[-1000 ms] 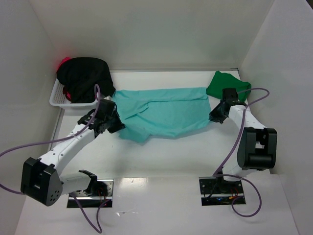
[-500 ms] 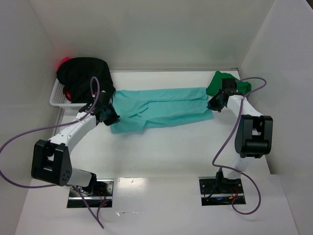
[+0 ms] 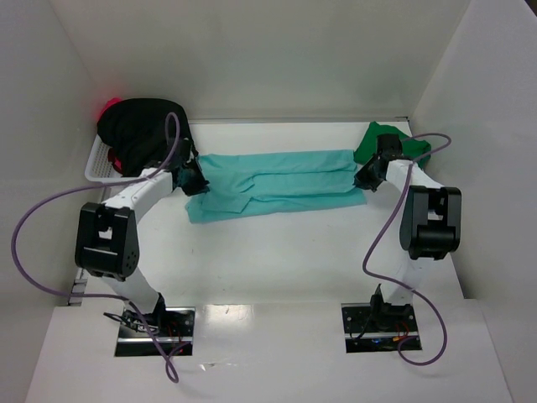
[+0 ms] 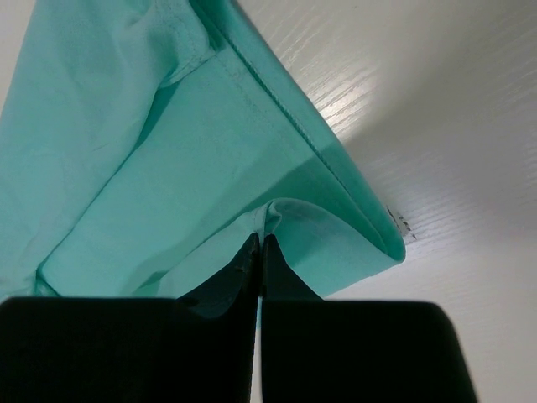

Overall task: Fold and stack the t-shirts
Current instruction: Fold the other side of the tshirt into a rectangle

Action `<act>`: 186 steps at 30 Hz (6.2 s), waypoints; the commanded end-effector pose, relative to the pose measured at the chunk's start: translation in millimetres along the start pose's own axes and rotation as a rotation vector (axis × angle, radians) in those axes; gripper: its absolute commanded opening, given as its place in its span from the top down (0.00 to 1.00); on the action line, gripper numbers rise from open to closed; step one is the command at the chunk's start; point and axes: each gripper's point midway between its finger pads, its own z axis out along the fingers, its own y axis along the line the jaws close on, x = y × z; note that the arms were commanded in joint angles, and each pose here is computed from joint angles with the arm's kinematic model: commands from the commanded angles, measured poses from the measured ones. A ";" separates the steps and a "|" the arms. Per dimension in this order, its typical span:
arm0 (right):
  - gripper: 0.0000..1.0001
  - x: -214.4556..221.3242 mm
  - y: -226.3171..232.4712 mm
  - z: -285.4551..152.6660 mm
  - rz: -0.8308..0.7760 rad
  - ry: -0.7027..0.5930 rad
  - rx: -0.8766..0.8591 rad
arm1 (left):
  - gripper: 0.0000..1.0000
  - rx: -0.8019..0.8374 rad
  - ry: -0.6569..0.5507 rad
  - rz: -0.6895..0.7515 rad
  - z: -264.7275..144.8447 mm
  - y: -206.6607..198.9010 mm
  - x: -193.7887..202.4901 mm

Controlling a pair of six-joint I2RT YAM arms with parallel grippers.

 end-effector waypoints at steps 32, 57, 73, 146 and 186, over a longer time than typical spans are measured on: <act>1.00 -58.9 -14.8 -6.2 0.032 -0.124 -0.025 | 1.00 0.056 0.008 0.239 39.7 -26.7 -53.8; 1.00 -90.2 12.3 21.7 -0.056 -0.160 -0.112 | 1.00 -0.012 0.035 0.234 58.0 -8.5 -44.8; 0.47 -82.4 26.7 38.6 -0.115 -0.125 -0.170 | 0.72 0.044 0.038 0.246 54.6 -22.9 -50.5; 0.44 250.6 255.8 13.9 -0.499 0.268 -0.568 | 0.46 0.128 0.020 0.092 45.1 -11.3 3.5; 0.84 199.0 330.6 13.4 -0.499 0.114 -0.654 | 0.43 0.186 -0.052 0.128 30.4 -33.8 -30.5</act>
